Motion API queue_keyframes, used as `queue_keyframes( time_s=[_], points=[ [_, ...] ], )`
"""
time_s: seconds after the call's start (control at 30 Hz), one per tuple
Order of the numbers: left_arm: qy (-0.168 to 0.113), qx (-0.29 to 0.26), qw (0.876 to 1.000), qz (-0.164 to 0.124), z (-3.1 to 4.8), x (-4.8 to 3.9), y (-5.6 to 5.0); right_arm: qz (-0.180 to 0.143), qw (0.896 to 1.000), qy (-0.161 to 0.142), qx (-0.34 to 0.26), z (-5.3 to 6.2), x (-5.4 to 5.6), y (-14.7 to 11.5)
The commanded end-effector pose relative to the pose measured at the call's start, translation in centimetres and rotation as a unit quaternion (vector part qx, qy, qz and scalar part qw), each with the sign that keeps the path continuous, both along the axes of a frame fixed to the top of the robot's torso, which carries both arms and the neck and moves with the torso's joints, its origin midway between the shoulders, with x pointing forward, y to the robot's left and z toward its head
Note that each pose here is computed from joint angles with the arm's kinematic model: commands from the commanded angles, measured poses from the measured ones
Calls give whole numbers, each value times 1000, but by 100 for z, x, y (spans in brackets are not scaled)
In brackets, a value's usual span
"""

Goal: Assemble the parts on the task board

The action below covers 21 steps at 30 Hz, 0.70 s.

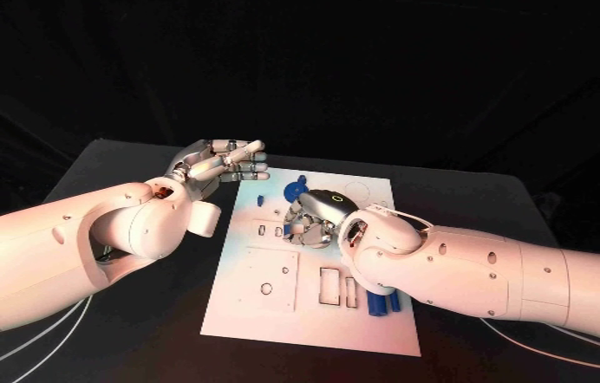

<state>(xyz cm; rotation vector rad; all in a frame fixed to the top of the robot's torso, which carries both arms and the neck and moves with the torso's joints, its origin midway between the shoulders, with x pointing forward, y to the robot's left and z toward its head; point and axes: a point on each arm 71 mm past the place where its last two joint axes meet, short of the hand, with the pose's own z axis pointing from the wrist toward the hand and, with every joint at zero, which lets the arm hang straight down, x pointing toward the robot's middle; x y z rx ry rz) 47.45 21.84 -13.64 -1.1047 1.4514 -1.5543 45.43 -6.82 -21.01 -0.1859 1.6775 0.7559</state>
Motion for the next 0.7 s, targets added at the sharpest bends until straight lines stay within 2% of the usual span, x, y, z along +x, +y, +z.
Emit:
queue_keyframes(
  time_s=[0.03,0.7],
  points=[
    [-1,-5,1000,-11,9,-9,-30,5,1000,1,-19,-35,-5,13],
    [0,-4,1000,-10,8,-10,-19,0,999,9,-39,-80,4,11]
  ],
)
